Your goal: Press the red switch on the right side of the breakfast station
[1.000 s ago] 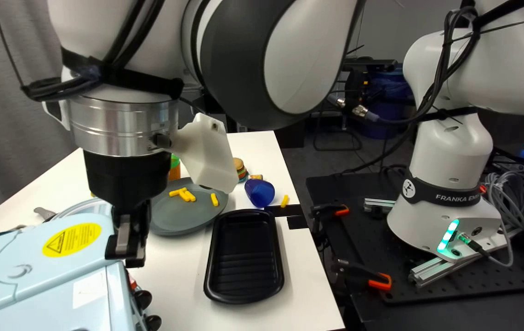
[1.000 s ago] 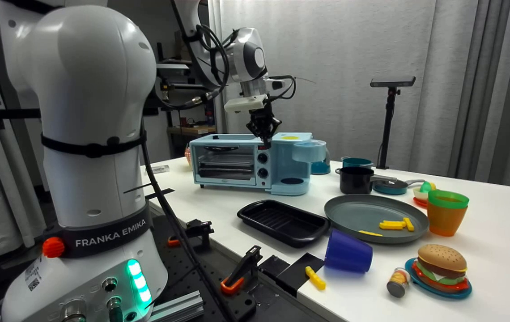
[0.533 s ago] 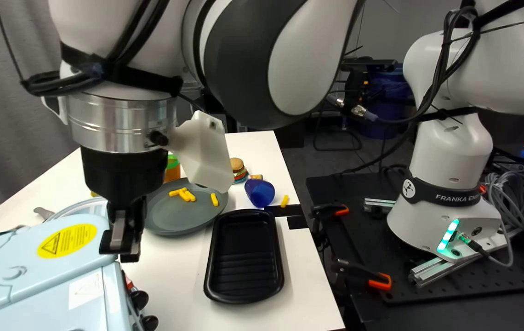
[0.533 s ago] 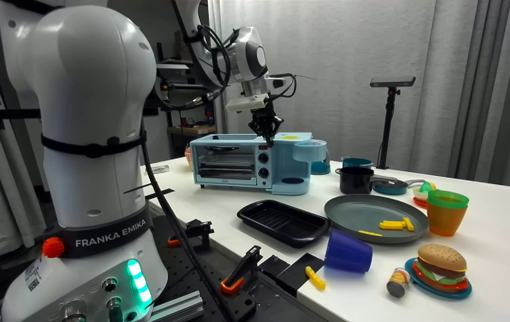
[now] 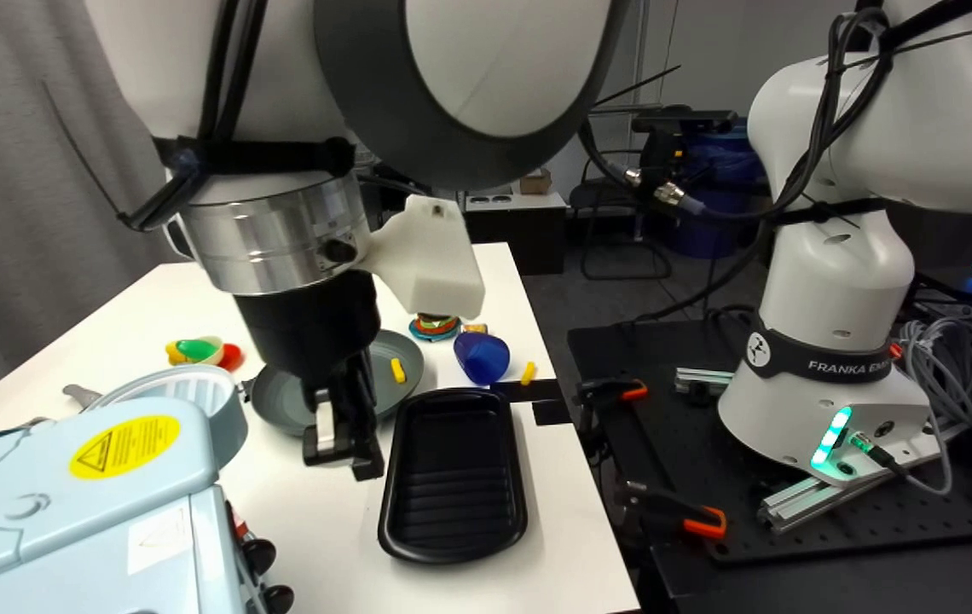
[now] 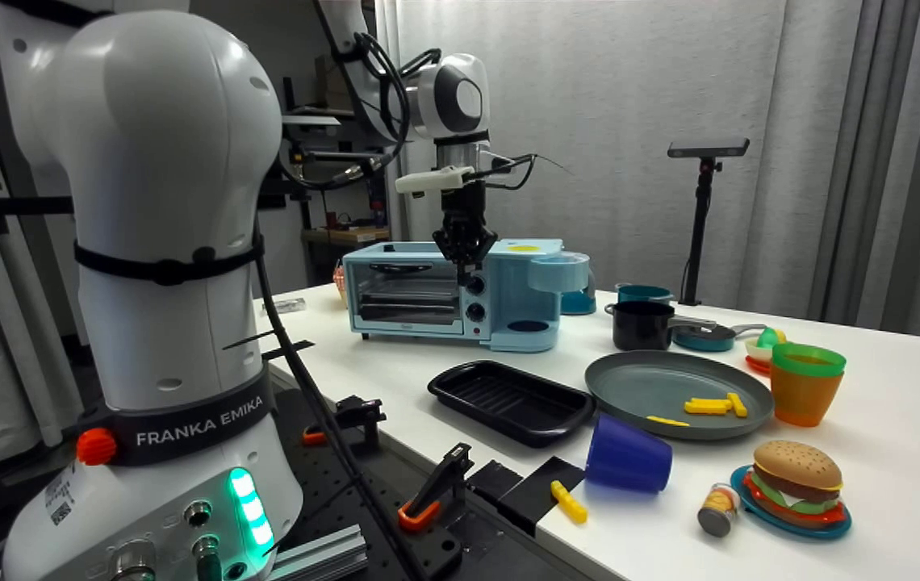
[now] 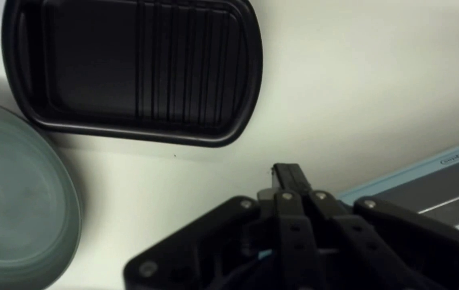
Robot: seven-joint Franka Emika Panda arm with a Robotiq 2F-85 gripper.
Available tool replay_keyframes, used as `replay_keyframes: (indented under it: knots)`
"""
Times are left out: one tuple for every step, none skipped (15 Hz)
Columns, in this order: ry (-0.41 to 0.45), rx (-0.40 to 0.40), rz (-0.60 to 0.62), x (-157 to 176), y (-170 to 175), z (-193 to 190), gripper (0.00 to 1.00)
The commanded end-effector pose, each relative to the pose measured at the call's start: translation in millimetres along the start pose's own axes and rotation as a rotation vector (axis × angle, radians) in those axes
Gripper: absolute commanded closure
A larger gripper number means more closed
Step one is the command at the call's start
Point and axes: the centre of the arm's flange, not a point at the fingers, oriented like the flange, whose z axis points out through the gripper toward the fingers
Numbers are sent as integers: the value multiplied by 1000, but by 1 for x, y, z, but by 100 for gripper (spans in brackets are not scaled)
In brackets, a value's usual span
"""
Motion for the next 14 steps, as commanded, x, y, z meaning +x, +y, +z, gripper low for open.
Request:
replay_keyframes:
  knots:
    - [-87, 4, 49, -9, 13, -28, 100]
    - [-106, 6, 62, -10, 16, -36, 100]
    - [-119, 5, 73, -12, 18, -42, 100]
    - [-125, 0, 87, -14, 19, -50, 100]
    - [-132, 1, 98, -15, 21, -58, 100]
    - [-130, 0, 110, -17, 23, -67, 100]
    - [-128, 0, 121, -18, 25, -74, 100]
    - [-122, 0, 132, -19, 28, -84, 100]
    - [-117, -2, 144, -20, 31, -93, 100]
    - [-110, -4, 156, -22, 33, -102, 100]
    - [-101, -5, 166, -24, 36, -110, 100]
    - [-94, -6, 177, -27, 38, -118, 100]
    - [-89, -4, 187, -29, 41, -124, 100]
    - [-80, -6, 196, -31, 43, -131, 100]
